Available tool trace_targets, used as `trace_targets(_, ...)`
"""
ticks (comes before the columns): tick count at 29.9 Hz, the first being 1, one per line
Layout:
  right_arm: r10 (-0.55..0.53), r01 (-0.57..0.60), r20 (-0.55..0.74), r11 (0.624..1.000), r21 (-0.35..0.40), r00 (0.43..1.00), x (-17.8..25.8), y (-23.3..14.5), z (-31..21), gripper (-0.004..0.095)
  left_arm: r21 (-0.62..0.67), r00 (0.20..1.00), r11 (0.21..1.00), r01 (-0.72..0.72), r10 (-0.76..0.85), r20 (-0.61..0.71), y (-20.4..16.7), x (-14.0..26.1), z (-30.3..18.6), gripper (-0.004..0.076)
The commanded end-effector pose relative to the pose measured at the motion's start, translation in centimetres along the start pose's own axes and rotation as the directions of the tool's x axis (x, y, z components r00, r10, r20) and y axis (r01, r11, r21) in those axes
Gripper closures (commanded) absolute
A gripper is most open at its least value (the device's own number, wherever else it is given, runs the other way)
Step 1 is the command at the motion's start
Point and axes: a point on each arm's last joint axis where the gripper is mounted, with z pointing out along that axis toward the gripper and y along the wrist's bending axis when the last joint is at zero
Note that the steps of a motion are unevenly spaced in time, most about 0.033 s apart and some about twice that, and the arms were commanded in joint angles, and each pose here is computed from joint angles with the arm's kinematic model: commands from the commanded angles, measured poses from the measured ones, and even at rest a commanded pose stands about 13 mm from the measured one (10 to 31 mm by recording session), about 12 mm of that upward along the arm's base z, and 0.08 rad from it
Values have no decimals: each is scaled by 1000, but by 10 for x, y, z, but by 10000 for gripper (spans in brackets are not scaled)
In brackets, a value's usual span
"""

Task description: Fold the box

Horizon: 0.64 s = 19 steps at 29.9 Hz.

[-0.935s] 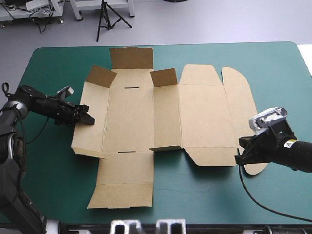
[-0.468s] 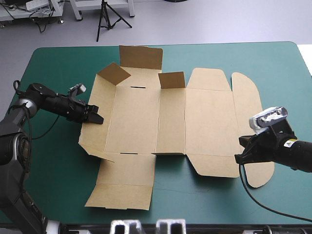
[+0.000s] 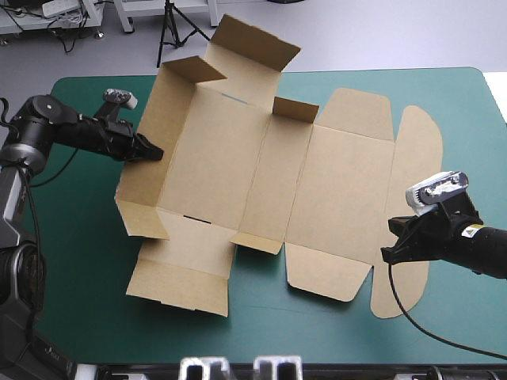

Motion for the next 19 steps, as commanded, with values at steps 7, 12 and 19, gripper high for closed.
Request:
trace_targets(7, -25, 18, 160, 999, 43, 987, -26, 1, -18, 927, -94, 872, 877, -472, 480, 97, -113, -68, -52, 733)
trace_targets(12, -62, 41, 257, 996, 85, 964, -46, 4, -37, 927, -297, 736, 697, -653, 677, -30, -147, -84, -51, 733)
trace_targets(19, -94, 39, 385, 988, 148, 918, -72, 4, -59, 927, -460, 531, 410, -787, 830, -169, -192, -96, -39, 733)
